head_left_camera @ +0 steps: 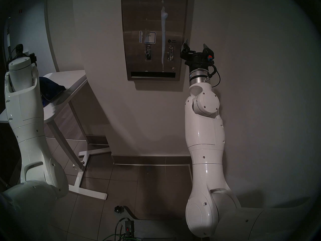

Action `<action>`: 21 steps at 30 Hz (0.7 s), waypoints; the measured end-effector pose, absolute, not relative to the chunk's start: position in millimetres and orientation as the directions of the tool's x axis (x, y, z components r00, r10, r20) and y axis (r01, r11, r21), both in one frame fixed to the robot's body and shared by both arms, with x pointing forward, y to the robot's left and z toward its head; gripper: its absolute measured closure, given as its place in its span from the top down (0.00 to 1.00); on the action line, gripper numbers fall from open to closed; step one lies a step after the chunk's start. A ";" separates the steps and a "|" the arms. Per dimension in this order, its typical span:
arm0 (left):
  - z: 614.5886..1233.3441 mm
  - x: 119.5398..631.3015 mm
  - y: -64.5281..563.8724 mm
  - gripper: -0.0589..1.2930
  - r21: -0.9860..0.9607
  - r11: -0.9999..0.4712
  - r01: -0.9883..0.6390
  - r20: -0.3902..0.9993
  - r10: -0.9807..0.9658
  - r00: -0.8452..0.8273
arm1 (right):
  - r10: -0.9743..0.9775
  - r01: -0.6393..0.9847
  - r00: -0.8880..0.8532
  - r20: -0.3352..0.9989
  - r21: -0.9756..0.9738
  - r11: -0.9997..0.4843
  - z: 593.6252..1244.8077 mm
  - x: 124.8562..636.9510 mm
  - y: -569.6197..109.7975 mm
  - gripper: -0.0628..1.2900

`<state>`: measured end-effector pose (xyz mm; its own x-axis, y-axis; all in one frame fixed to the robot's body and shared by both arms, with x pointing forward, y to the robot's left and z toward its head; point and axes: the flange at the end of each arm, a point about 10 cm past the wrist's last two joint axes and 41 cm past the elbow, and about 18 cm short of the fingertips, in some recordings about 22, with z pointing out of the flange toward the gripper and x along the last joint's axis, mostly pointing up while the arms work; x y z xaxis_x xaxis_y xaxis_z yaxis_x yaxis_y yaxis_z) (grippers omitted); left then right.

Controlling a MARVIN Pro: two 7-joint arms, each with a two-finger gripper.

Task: Pick up the cleaner bottle and spray the cleaner onto the surface

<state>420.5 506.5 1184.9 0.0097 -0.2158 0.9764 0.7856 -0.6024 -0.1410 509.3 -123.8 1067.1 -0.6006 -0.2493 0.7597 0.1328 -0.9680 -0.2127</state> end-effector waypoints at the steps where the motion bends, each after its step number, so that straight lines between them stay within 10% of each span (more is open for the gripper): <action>1: 1189.6 420.3 505.6 0.96 -0.139 -0.603 0.786 0.975 -0.223 0.000 | -0.249 0.133 -0.600 0.760 -0.213 -0.968 1067.1 509.4 -123.8 0.94; 21: 1255.6 461.9 418.2 0.96 -0.125 -0.830 0.543 0.916 -0.307 -0.259 | -0.250 0.133 -0.599 0.760 -0.214 -0.968 1066.7 509.5 -123.5 0.94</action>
